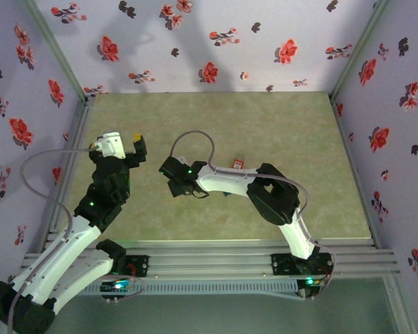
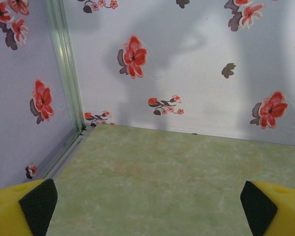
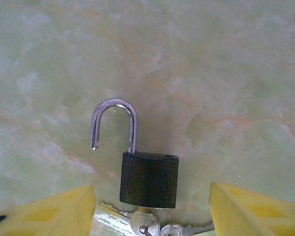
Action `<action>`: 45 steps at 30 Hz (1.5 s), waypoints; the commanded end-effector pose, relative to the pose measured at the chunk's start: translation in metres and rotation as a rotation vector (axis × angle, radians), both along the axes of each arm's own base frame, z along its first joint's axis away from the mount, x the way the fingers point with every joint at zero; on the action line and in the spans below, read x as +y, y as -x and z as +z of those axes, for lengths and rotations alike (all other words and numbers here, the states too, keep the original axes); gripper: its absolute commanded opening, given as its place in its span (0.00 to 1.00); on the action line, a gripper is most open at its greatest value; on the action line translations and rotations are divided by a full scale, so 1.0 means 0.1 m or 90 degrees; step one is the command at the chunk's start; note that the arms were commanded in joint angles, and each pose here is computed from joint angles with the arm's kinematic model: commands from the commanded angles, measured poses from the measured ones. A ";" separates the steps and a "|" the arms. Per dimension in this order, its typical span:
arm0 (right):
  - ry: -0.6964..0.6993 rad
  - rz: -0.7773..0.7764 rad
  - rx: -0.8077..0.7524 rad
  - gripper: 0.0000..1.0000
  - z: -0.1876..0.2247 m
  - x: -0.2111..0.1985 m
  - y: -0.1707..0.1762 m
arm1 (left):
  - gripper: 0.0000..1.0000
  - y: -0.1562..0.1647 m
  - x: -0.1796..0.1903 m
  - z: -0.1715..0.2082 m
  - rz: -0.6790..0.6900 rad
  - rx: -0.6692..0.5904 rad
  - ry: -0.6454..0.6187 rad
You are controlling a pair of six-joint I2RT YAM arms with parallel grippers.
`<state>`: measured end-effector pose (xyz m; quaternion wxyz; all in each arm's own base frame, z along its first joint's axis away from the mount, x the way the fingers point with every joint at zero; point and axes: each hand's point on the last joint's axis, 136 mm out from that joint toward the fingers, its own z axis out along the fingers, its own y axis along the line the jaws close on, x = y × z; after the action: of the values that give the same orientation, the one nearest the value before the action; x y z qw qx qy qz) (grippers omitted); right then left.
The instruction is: Lock with the key
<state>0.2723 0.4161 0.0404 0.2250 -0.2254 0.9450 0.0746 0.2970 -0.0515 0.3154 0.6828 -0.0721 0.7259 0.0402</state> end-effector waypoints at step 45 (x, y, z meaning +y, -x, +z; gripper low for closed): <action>0.067 0.084 0.008 0.33 -0.32 -0.04 0.14 | 1.00 0.03 0.09 0.07 0.024 -0.026 0.002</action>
<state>0.2698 0.4278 0.0217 0.2323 -0.2822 0.9294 0.0514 0.2964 -0.0510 0.3184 0.6872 -0.0739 0.7217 0.0382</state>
